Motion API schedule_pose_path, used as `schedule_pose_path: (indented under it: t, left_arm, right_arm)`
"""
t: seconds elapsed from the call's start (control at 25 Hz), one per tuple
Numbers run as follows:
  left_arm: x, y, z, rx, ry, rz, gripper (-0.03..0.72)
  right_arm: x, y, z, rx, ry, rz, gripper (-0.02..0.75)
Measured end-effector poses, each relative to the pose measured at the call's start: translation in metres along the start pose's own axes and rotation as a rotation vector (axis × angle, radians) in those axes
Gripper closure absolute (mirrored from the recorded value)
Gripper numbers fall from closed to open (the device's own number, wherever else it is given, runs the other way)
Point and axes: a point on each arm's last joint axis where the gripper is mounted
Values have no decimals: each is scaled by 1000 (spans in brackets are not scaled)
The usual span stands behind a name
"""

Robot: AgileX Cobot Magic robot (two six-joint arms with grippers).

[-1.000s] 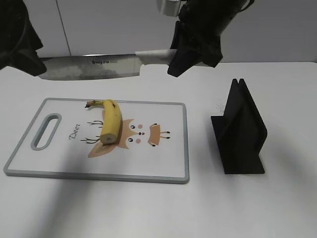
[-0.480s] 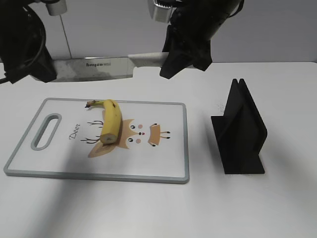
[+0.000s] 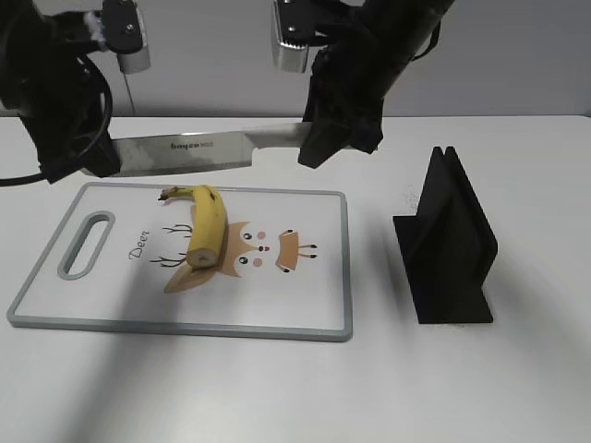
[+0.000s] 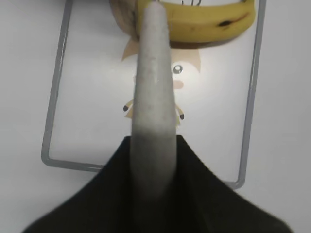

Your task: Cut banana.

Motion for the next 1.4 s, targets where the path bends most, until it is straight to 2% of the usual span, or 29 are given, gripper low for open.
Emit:
schedule_pose_path:
  t: [0.16,0.36,0.6,0.92,1.4]
  left_arm:
    - [-1,-2,24,3,28,-8,672]
    - [6,-22,60,26,67,-7,675]
    - [10,-26,72,-6,66,-17,675]
    - [14,-23,93,10,73,-28,675]
    - [14,-22,94,-2,71,-28,676]
  right_arm:
    - [2,4,18,16,116,41,567]
    - [6,9,50,-13,211,45,566]
    - [11,6,65,-16,243,57,564]
    - [16,1,79,-3,258,63,564]
    - [16,-1,79,15,253,57,564]
Point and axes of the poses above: a point on each arm's last joint axis where the gripper is mounted, z pointing out along that axis toward the gripper, y along the wrist's bending axis when the last joint is at zero, x = y × z, and after that the axes turned 15 degrees about z, right-handed
